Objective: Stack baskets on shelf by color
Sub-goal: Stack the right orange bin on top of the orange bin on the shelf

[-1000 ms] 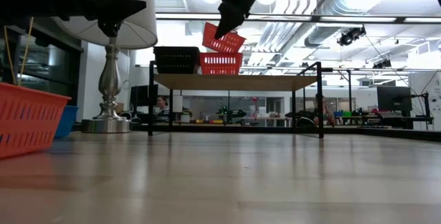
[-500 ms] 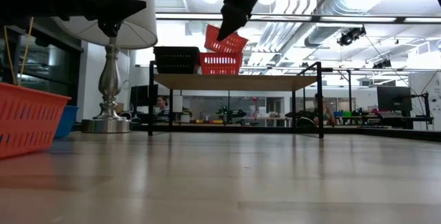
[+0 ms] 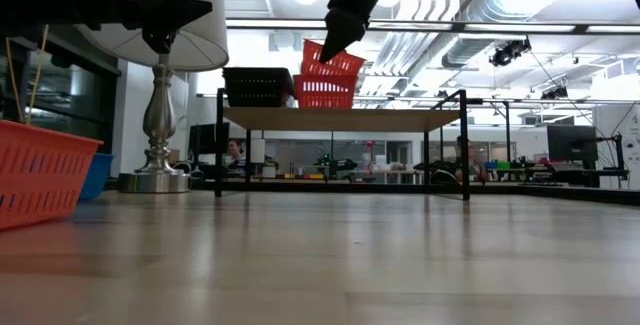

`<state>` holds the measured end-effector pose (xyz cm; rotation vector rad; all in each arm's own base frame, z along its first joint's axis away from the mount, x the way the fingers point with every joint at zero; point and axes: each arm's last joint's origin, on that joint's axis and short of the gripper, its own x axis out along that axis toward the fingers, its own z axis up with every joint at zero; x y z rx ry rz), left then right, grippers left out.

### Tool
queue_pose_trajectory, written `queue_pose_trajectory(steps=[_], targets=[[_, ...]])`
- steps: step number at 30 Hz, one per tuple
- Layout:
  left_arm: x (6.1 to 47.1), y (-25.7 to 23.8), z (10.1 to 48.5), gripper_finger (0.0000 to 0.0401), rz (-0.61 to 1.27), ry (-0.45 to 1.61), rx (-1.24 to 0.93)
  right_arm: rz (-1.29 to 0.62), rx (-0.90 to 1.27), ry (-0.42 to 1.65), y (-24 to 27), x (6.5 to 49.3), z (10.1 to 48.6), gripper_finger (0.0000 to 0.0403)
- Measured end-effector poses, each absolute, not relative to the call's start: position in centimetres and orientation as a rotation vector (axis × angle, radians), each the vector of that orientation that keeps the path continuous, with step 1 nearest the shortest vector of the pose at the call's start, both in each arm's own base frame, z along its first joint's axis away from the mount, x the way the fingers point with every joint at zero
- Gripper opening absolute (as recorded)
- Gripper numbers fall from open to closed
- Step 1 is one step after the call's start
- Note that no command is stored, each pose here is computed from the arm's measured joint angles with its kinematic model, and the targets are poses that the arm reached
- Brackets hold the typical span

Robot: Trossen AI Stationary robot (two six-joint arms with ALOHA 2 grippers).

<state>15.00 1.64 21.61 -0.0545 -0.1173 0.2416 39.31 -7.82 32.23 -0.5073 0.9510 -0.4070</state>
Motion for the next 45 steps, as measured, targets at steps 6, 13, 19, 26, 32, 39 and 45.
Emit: queue_pose_trajectory(steps=[6, 13, 19, 26, 32, 39, 45], targets=[[15.0, 1.6, 21.6, 0.0161, 0.242, -0.117, -0.055, -0.407, -0.507, 0.951, -7.8, 39.3, 32.2, 0.0024], [15.0, 1.6, 21.6, 0.0161, 0.242, -0.117, -0.055, -0.454, -0.526, 0.957, -7.9, 39.2, 32.4, 0.0104], [15.0, 1.6, 21.6, 0.0161, 0.242, -0.117, -0.054, -0.489, -0.541, 0.962, -8.0, 39.1, 32.5, 0.0155], [15.0, 1.6, 21.6, 0.0161, 0.241, -0.117, -0.054, -0.493, -0.548, 0.948, -7.9, 38.6, 33.3, 0.0172], [15.0, 1.6, 21.6, 0.0161, 0.242, -0.116, -0.054, -0.483, -0.54, 0.907, -6.9, 37.3, 35.2, 0.0164], [15.0, 1.6, 21.6, 0.0161, 0.242, -0.116, -0.054, -0.494, -0.422, 0.974, -6.1, 35.4, 35.5, 0.0129], [15.0, 1.6, 21.6, 0.0161, 0.242, -0.115, -0.054, -0.618, -0.305, 1.132, -7.5, 33.8, 34.3, 0.0028]])
